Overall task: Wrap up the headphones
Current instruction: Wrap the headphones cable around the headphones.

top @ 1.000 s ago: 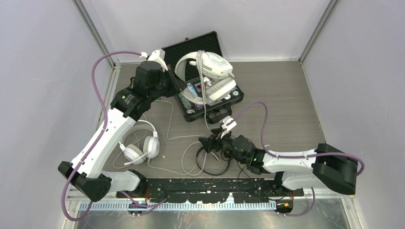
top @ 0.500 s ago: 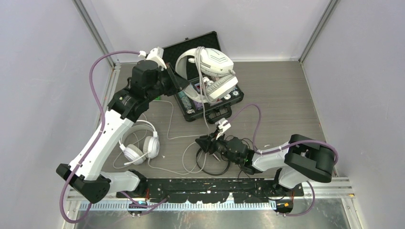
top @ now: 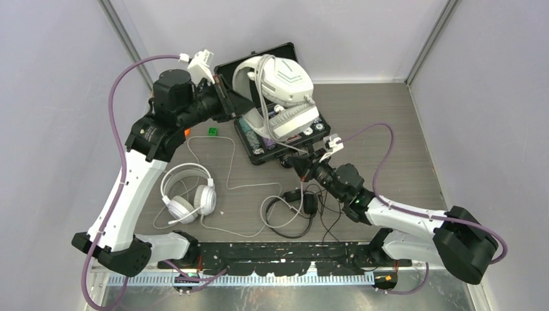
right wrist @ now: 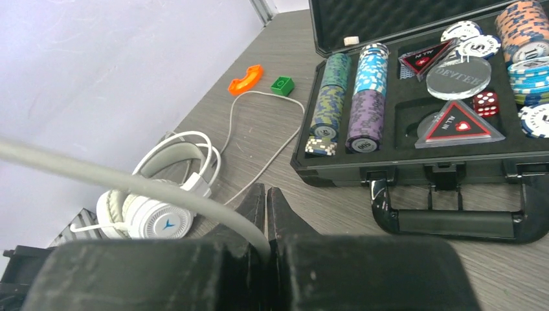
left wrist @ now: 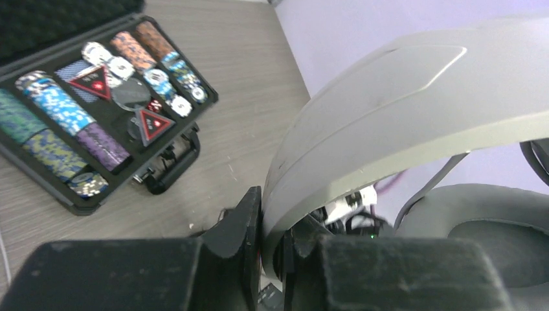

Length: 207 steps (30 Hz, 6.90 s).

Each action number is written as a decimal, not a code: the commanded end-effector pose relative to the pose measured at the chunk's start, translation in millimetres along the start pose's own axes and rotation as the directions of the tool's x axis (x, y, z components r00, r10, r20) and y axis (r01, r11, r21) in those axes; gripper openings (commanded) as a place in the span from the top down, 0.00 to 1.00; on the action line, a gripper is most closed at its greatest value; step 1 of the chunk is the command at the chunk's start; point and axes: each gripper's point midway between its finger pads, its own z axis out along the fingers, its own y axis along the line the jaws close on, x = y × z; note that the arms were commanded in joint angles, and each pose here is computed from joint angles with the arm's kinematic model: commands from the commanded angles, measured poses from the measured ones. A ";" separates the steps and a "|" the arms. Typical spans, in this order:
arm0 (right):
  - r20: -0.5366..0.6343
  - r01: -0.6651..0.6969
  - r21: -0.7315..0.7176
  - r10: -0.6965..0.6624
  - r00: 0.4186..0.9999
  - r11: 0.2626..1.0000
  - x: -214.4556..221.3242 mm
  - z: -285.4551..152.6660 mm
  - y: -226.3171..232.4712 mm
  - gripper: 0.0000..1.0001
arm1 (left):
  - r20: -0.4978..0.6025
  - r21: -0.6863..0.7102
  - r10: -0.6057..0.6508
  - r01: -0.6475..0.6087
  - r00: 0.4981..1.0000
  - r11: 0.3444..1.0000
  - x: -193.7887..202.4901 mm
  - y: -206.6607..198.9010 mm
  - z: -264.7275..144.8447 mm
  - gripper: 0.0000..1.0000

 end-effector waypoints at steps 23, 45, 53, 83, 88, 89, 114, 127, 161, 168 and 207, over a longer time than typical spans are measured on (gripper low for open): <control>-0.445 -0.219 -0.114 0.147 0.883 0.969 -100.1 -71.5 90.9 1.00 | -0.184 0.378 0.902 -0.819 0.390 0.431 103.0 86.6 -4.6 1.00; -0.341 -0.502 -0.041 0.460 0.820 0.864 -129.8 -69.9 107.3 1.00 | -0.072 0.275 0.984 -0.951 -0.166 -0.141 74.0 98.7 42.0 1.00; -0.337 -0.614 -0.211 0.533 0.776 0.761 -142.2 -75.5 132.6 0.96 | -0.115 0.209 0.976 -0.965 -0.186 -0.159 64.0 108.0 46.8 1.00; -0.465 -0.666 -0.335 0.498 0.732 0.666 -125.0 -65.2 150.3 0.91 | -0.250 -0.092 0.917 -0.950 0.311 0.297 39.7 117.4 39.2 1.00; -0.475 -0.667 -0.336 0.492 0.729 0.665 -126.1 -58.1 151.8 0.87 | -0.292 -0.170 0.851 -0.899 0.437 0.404 42.3 126.8 29.1 1.00; -0.476 -0.667 -0.335 0.491 0.730 0.666 -125.5 -57.2 151.8 0.87 | -0.297 -0.193 0.832 -0.883 0.468 0.428 41.0 127.4 26.2 1.00; -0.336 -0.456 -0.249 0.366 0.868 0.854 -96.5 -3.3 142.4 0.77 | -0.006 -0.423 0.455 -0.415 0.890 0.806 29.2 109.0 -4.3 1.00; -0.286 -0.281 -0.210 0.216 0.934 0.936 -68.5 18.2 145.1 0.81 | 0.088 -0.494 0.332 -0.248 0.939 0.833 15.6 108.8 -7.3 1.00; -0.092 0.239 -0.242 -0.268 0.959 0.940 26.1 24.5 112.0 0.74 | 0.242 -0.370 0.109 -0.012 0.964 0.929 -18.1 56.2 -17.5 1.00; -0.046 0.248 -0.244 -0.267 0.963 0.937 31.7 25.0 109.6 0.70 | 0.259 -0.344 0.074 0.020 0.963 0.939 -17.3 53.1 -14.2 1.00; -0.066 0.258 -0.182 -0.274 0.960 0.949 124.4 15.8 43.7 1.00 | 0.328 -0.131 -0.049 0.097 0.943 0.987 -39.2 2.9 -37.3 1.00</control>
